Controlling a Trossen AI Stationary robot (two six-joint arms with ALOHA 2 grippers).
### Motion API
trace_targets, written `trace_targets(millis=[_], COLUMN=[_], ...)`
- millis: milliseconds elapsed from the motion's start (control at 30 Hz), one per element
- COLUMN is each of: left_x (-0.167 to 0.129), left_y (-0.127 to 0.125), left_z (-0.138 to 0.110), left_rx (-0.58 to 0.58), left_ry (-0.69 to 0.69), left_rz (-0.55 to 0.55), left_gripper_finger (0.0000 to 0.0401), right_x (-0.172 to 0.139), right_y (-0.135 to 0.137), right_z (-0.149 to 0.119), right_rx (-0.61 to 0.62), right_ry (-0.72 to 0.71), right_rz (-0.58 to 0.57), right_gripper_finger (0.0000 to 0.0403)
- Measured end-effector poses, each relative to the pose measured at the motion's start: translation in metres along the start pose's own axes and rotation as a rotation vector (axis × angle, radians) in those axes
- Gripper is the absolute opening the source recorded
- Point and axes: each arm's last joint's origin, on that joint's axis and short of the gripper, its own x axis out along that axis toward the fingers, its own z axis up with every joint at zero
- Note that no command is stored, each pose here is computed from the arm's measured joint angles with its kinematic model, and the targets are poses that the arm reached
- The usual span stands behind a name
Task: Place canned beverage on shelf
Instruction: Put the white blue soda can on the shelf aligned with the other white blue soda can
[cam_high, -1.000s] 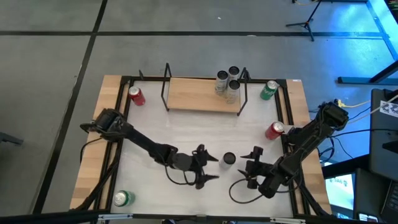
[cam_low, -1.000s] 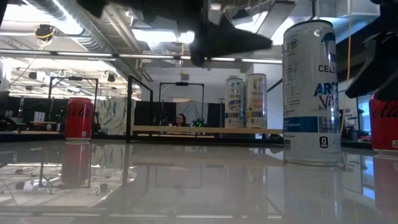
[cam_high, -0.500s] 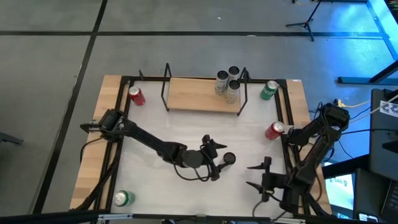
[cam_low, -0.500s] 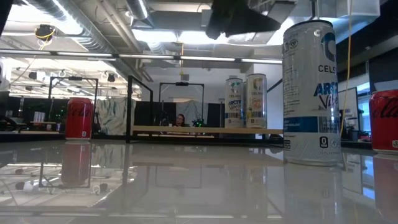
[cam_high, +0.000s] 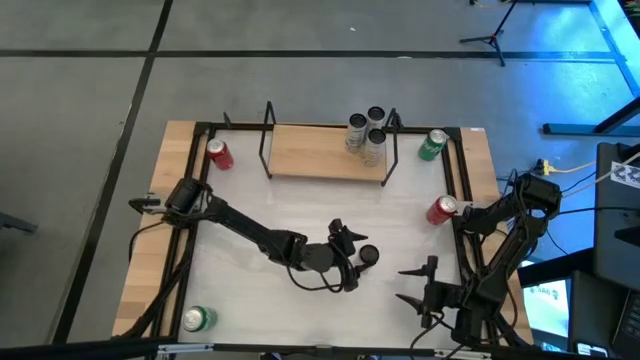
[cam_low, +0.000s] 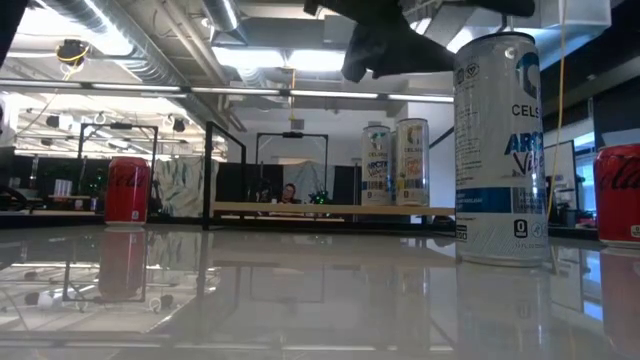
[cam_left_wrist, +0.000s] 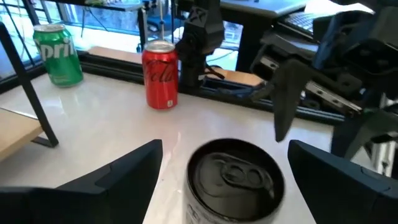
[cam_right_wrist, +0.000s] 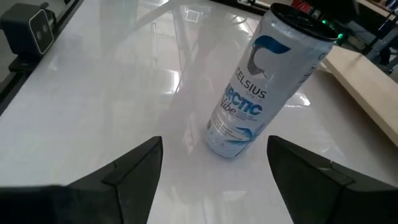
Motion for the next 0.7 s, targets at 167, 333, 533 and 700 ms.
trace_targets(millis=[167,333,533,700], left_x=[0.0,0.002,0.01,0.018], left_y=[0.0,0.0,0.0,0.005], left_z=[0.002,-0.001,-0.016,-0.025], left_rx=[-0.012,-0.006,0.005,0.013], left_ry=[-0.016,0.002,0.023,0.042], left_rz=[-0.003,-0.035,-0.039,-0.019], left_gripper_finger=[0.0339,0.0339,0.0339,0.0339], right_x=[0.0,0.0,0.0,0.0], right_y=[0.0,0.0,0.0,0.0], right_z=[0.0,0.0,0.0,0.0], right_rx=[-0.001,-0.004,-0.007,-0.007], right_ry=[-0.006,-0.006,-0.008,-0.012], right_rz=[-0.005,-0.005,-0.007,-0.01], right_gripper_finger=[0.0286,0.0286,0.0286,0.0286])
